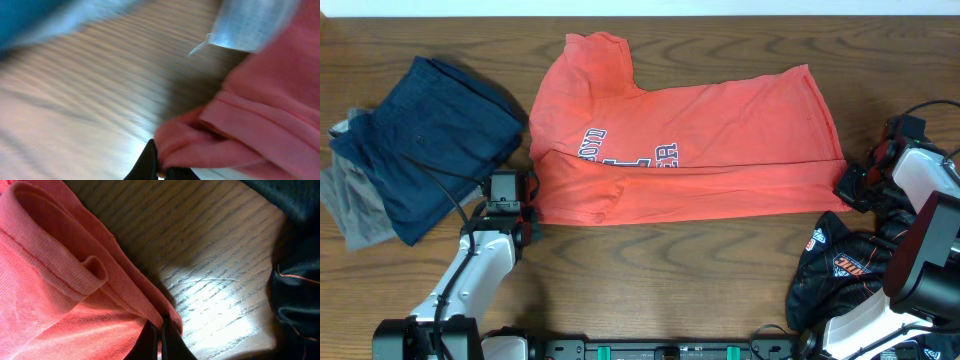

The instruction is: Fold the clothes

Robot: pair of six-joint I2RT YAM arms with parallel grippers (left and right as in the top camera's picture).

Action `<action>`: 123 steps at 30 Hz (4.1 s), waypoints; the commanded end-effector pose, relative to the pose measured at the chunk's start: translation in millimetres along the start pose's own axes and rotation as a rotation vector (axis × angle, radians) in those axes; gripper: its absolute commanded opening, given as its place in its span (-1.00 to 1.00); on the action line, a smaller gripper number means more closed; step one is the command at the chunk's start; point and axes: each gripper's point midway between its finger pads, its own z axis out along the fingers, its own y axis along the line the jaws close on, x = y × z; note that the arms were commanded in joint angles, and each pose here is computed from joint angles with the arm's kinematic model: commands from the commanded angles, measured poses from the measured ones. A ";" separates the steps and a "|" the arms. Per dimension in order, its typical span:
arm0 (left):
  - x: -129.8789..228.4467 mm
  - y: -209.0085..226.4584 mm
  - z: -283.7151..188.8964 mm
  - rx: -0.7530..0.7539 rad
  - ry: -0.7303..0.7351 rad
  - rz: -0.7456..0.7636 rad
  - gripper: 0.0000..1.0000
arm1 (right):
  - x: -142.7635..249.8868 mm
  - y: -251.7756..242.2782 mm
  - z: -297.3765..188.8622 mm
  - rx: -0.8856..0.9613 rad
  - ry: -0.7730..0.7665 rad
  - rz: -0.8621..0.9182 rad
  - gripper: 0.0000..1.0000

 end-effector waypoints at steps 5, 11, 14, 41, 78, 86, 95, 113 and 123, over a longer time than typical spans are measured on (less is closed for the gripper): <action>-22.4 46.8 -9.8 -0.270 -0.102 -0.045 -0.88 | 2.4 -18.7 4.8 0.069 0.011 0.033 -0.98; -19.1 41.1 -12.7 -0.227 -0.084 -0.037 -0.81 | 3.0 -20.0 4.6 0.070 0.014 0.036 -0.98; -19.4 38.2 -20.8 -0.186 -0.083 -0.042 -0.40 | 4.1 -20.3 4.6 0.071 0.019 0.036 -0.98; 34.6 -143.9 -70.0 0.641 0.047 0.435 0.02 | -33.6 34.1 -62.3 -0.157 -0.092 -0.074 -0.20; 6.8 -175.5 -89.4 0.689 -0.101 0.494 -0.03 | -16.8 35.6 -46.7 -0.146 -0.040 -0.089 -0.29; 25.9 -201.5 -63.7 0.686 -0.055 0.582 -0.03 | -15.7 35.1 -46.7 -0.144 -0.036 -0.088 -0.29; 14.6 -199.2 -56.1 0.621 -0.101 0.575 -0.45 | -14.3 34.7 -46.5 -0.143 -0.030 -0.088 -0.29; -28.6 -204.5 -100.3 0.690 -0.304 0.517 -0.88 | 0.2 30.4 -32.5 -0.134 0.006 -0.086 -0.36; -44.2 -200.2 -120.1 0.707 -0.378 0.476 -0.88 | -7.4 33.1 -16.8 -0.151 -0.061 -0.086 -0.37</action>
